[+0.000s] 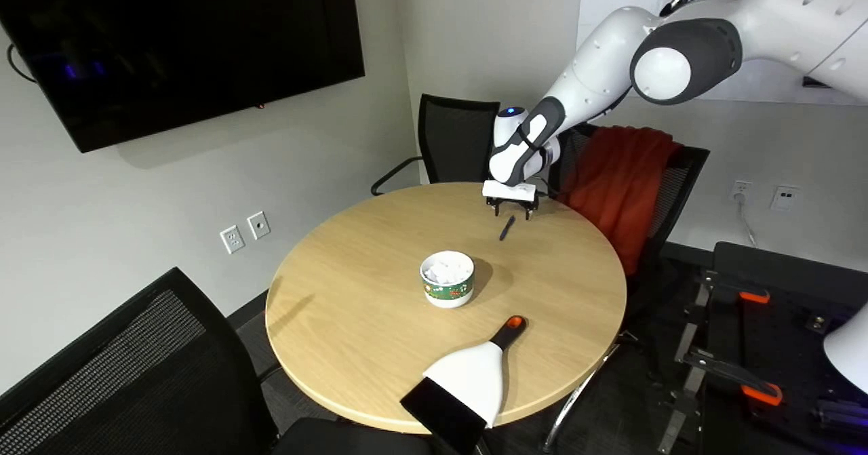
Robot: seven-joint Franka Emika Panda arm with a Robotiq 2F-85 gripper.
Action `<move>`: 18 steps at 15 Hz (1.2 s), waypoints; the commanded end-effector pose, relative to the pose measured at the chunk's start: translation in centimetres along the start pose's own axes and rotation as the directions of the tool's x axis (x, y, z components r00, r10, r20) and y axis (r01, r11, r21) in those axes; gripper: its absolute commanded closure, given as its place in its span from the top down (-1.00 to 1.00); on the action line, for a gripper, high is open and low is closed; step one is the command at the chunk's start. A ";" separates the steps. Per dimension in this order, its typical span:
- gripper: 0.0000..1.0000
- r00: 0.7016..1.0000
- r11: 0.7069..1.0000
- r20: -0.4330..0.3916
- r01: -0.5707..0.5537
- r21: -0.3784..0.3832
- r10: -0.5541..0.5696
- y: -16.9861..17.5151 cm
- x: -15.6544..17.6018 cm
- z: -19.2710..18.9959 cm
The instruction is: Use the pen to stir the contents in the cup
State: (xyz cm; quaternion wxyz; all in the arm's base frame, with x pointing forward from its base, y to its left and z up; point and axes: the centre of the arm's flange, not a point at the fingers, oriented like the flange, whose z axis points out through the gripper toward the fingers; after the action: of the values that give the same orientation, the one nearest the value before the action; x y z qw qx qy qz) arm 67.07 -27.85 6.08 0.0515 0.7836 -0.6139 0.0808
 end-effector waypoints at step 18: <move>-0.91 0.998 0.995 0.022 -0.059 -0.084 0.061 -1.1 2.3 -4.9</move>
State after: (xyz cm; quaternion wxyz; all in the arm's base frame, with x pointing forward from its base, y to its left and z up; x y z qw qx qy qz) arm 67.54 -29.20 6.98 0.0543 0.7754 -0.6255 0.0673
